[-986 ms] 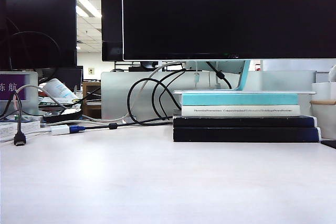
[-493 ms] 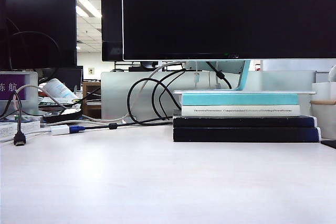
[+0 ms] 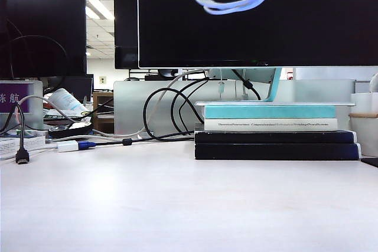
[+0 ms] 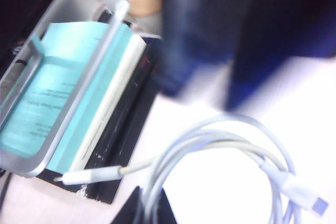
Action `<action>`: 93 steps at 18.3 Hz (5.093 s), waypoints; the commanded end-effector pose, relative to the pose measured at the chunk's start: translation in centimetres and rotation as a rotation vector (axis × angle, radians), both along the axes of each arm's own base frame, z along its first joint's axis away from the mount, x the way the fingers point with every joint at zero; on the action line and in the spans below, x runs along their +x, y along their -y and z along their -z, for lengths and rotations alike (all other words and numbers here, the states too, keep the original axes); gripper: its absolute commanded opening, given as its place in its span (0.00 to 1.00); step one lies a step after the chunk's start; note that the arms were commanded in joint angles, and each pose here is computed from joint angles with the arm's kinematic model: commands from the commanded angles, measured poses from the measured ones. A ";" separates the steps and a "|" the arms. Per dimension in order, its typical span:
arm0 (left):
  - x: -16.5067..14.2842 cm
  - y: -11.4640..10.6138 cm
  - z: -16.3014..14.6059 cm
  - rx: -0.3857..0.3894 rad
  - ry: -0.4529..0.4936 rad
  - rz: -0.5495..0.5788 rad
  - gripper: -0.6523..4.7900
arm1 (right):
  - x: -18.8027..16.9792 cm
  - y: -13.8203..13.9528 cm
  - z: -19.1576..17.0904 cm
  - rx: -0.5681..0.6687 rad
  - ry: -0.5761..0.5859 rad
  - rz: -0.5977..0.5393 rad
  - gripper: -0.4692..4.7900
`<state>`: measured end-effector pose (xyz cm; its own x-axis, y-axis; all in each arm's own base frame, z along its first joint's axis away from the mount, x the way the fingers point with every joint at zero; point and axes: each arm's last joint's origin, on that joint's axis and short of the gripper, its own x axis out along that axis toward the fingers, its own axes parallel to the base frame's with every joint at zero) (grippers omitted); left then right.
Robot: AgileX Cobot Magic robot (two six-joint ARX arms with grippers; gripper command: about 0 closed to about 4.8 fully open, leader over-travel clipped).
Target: Unfold the white charging cable into a straight cable.
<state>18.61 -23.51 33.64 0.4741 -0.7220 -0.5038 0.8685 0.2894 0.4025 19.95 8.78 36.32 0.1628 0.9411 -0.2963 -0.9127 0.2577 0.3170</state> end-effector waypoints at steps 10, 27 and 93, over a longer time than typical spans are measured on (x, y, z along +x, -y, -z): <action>-2.5 0.8 -1.4 0.004 0.174 0.288 0.11 | 0.2 0.2 0.1 -0.073 0.004 0.108 0.33; -3.2 1.7 -2.3 -0.034 0.317 0.373 0.11 | 1.1 -0.1 0.8 -0.074 -0.045 0.108 0.08; -0.9 -5.0 -1.4 -0.441 -0.119 0.318 1.00 | -4.2 1.3 -13.0 0.380 0.308 0.046 0.08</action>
<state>17.56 -18.50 35.06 0.1211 -0.9811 -0.1509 0.9768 0.0908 0.1939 16.15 7.51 48.57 0.2697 0.9575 0.1020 -0.9569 0.2546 0.1396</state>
